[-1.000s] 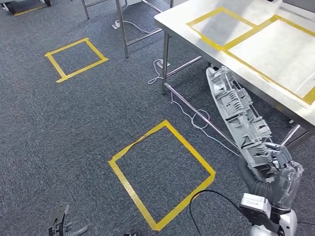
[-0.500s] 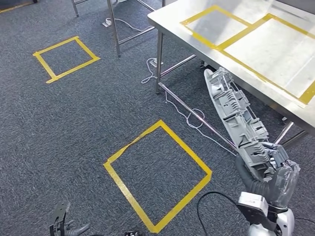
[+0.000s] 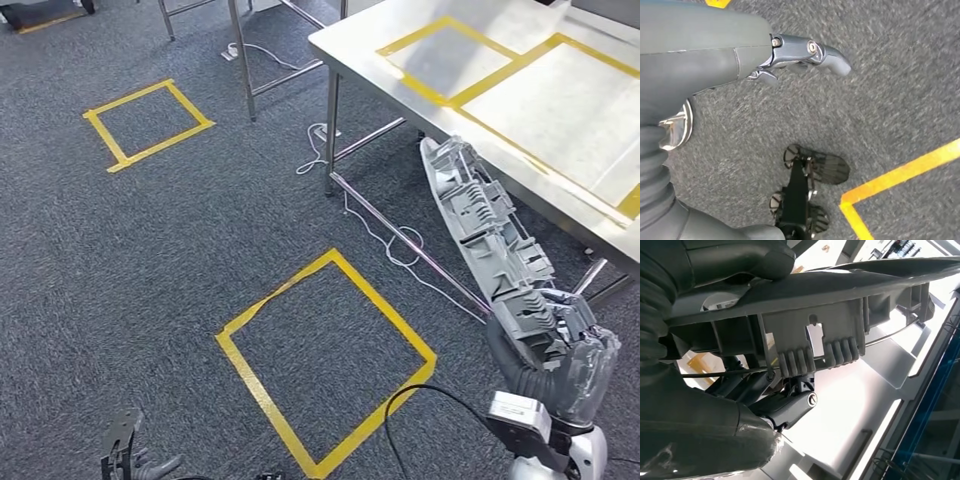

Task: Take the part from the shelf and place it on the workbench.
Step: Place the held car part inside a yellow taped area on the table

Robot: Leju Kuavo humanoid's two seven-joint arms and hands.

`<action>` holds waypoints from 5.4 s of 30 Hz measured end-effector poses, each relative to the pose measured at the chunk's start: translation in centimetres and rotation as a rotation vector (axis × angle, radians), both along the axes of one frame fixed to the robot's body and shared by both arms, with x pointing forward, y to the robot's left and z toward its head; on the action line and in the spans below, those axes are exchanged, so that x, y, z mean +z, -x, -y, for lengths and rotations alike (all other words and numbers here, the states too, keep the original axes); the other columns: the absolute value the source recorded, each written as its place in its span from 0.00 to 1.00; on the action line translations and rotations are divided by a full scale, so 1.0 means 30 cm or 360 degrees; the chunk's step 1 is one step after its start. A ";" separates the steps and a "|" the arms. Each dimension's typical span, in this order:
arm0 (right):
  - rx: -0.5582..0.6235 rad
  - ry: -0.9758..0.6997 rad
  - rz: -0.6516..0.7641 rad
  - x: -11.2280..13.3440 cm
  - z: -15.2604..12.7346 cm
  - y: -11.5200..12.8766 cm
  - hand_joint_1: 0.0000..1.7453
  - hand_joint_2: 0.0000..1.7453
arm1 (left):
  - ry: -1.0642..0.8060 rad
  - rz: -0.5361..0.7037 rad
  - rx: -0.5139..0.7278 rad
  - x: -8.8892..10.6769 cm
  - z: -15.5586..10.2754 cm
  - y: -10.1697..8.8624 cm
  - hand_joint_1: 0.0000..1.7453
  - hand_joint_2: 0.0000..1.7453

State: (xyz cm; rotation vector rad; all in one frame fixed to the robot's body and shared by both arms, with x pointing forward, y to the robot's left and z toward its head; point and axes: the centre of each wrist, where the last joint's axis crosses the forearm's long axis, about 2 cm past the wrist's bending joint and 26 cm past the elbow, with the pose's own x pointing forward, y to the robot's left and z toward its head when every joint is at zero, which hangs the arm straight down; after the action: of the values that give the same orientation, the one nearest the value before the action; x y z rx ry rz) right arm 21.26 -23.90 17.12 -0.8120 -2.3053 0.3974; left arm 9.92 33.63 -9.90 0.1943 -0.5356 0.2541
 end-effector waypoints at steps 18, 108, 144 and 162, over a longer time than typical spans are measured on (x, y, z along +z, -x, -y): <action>0.0026 -0.0016 -0.0090 0.004 0.011 -0.006 1.00 1.00 | 0.0005 0.0031 -0.0027 0.006 0.007 -0.028 0.00 1.00; 0.0025 0.0344 -0.0382 -0.054 0.045 -0.013 1.00 1.00 | -0.0073 -0.0069 -0.0142 0.022 -0.007 -0.084 0.00 1.00; 0.0114 0.0405 -0.0623 -0.134 0.042 -0.031 0.98 1.00 | -0.0068 -0.0003 -0.0158 0.032 -0.002 -0.119 0.00 1.00; 0.0219 0.0405 -0.0688 -0.163 0.010 -0.024 0.00 1.00 | -0.0051 0.0055 -0.0125 0.037 -0.003 -0.137 0.00 0.00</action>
State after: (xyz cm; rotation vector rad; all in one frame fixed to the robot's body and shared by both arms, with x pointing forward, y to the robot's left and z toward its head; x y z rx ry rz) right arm 21.98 -24.21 12.25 -0.6128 -1.9309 0.8533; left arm 14.04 33.72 -8.78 0.1997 -0.5803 0.1729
